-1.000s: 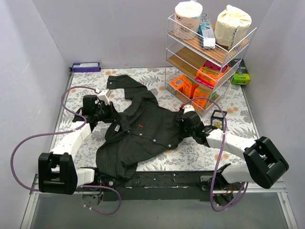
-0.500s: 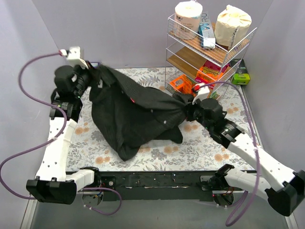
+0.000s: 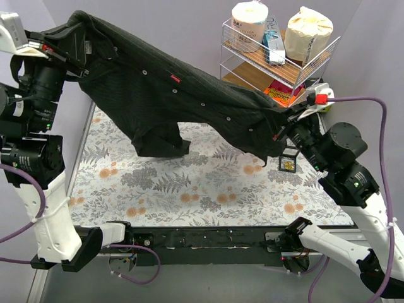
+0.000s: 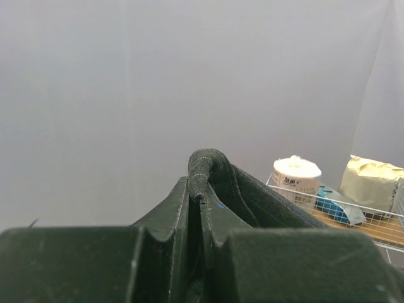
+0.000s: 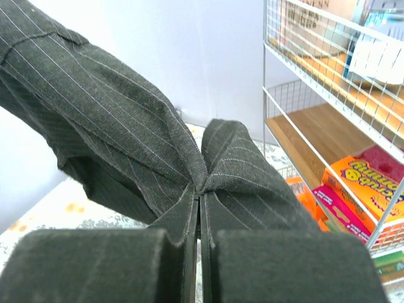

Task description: Pin the brooch onto the clothing

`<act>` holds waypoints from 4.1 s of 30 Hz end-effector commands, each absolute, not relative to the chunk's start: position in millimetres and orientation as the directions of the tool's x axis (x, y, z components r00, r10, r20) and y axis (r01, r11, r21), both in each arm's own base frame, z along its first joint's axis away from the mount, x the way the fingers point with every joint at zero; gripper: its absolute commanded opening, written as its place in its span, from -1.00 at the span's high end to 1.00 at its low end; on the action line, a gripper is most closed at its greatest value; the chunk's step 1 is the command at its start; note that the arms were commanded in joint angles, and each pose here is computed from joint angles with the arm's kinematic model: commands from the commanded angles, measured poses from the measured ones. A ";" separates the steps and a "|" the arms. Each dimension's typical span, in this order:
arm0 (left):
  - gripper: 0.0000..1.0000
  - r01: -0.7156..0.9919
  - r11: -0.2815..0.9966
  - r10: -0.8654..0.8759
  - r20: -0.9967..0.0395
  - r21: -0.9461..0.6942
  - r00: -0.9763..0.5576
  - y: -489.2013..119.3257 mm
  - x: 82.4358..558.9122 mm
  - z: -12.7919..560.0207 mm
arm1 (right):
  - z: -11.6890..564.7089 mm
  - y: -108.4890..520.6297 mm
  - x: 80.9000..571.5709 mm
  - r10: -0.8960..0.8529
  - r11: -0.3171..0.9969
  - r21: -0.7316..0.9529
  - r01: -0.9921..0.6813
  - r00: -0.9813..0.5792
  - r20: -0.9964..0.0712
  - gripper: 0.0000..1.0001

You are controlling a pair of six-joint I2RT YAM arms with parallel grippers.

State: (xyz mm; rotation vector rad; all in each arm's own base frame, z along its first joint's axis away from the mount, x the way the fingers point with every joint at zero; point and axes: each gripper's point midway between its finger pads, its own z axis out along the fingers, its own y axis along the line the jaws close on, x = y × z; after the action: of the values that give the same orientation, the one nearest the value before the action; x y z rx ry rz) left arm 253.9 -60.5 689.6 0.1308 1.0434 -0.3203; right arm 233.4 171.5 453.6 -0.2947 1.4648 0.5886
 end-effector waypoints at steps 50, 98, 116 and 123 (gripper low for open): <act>-0.96 -0.107 0.949 -0.255 -0.521 -0.297 -0.815 -15.9 357.7 60.9 | 98.4 366.7 117.4 -0.356 0.537 0.306 -0.786 -0.540 -0.762 -0.65; -0.96 0.096 0.902 -0.272 -0.726 -0.421 -0.632 -114.7 360.6 186.7 | 80.5 246.4 264.1 -0.142 0.865 0.226 -0.447 -0.651 -0.745 0.97; -0.96 -0.364 0.795 -0.570 -0.393 -0.486 -0.722 -87.3 266.1 99.5 | 90.0 248.4 267.1 -0.097 0.834 0.283 -0.473 -0.632 -0.769 0.97; -0.96 -0.508 0.635 -0.758 -0.342 -0.582 -0.555 -73.2 248.1 94.3 | 89.9 248.4 265.6 -0.093 0.827 0.293 -0.480 -0.630 -0.771 0.97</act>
State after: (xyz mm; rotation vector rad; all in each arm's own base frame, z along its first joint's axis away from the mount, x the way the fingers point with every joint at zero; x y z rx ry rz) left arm 252.1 -84.8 90.9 -0.7727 2.4036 -0.5501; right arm 261.7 246.6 79.4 -0.4253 2.2582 0.5844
